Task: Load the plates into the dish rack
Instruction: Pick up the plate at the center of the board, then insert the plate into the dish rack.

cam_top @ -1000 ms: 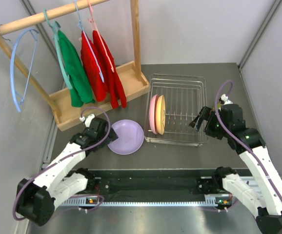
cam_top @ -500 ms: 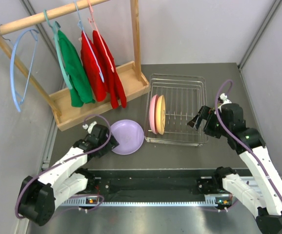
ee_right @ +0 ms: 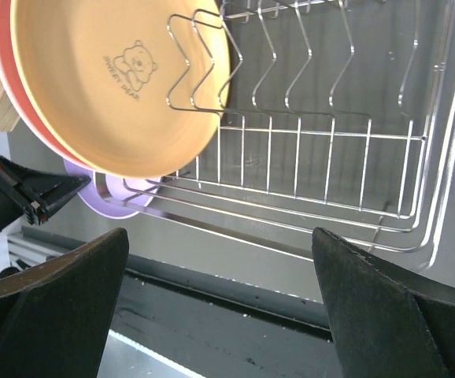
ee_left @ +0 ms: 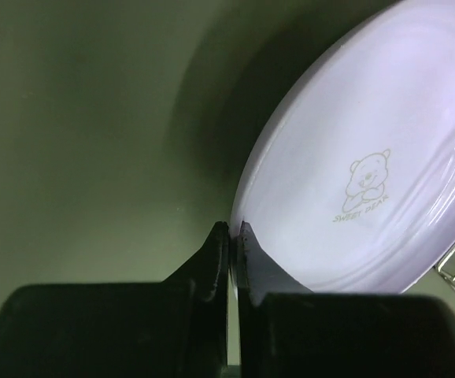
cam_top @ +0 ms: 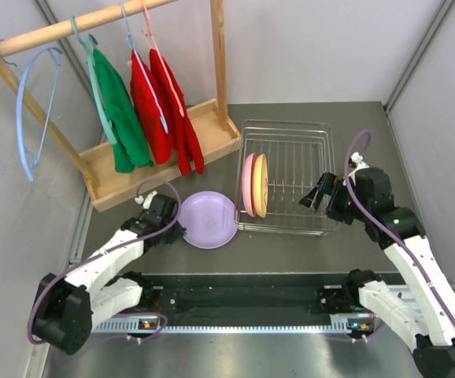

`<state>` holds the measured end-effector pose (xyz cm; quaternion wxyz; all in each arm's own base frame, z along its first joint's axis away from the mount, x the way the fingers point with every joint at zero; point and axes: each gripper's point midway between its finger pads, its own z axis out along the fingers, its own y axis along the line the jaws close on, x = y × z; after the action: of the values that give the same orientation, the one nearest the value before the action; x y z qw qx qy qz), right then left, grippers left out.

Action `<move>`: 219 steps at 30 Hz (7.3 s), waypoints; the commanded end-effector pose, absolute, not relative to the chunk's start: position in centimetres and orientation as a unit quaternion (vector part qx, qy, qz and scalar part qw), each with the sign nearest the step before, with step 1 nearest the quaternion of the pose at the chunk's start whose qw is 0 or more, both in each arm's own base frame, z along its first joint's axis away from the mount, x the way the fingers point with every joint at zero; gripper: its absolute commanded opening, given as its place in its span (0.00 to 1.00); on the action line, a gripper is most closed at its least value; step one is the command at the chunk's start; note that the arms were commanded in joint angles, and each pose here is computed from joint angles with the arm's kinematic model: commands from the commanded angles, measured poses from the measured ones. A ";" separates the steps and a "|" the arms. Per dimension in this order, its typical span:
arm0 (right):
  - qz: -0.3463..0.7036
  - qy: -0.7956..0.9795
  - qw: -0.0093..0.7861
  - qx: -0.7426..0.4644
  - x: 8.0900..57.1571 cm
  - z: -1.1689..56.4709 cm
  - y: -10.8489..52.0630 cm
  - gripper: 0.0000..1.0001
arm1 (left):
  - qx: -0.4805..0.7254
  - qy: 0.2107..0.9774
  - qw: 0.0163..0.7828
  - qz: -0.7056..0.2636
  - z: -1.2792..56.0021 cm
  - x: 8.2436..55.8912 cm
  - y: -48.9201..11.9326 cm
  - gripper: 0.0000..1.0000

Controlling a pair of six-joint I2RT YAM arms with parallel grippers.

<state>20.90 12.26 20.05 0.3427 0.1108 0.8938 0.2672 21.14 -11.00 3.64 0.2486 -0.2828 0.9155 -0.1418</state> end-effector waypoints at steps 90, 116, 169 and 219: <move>0.587 0.724 0.362 0.021 20.0 29.7 22.0 0.04 | 0.023 0.717 0.399 -0.571 32.1 20.7 -32.3 0.58; 0.287 0.838 0.443 0.140 19.9 25.4 11.5 0.83 | -0.005 0.821 0.488 -0.297 32.7 28.8 -29.4 0.00; 0.203 0.839 0.472 0.177 18.6 27.2 7.3 0.88 | 0.065 0.823 0.554 0.109 26.9 32.8 -35.4 0.00; 0.198 0.837 0.471 0.196 18.2 26.5 6.7 0.90 | 0.053 0.838 0.531 0.117 24.5 32.9 -35.3 0.32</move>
<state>18.24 6.78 25.50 0.4568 0.1945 0.8469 0.1904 32.72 -35.42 23.65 0.5239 0.0634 0.8398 0.1272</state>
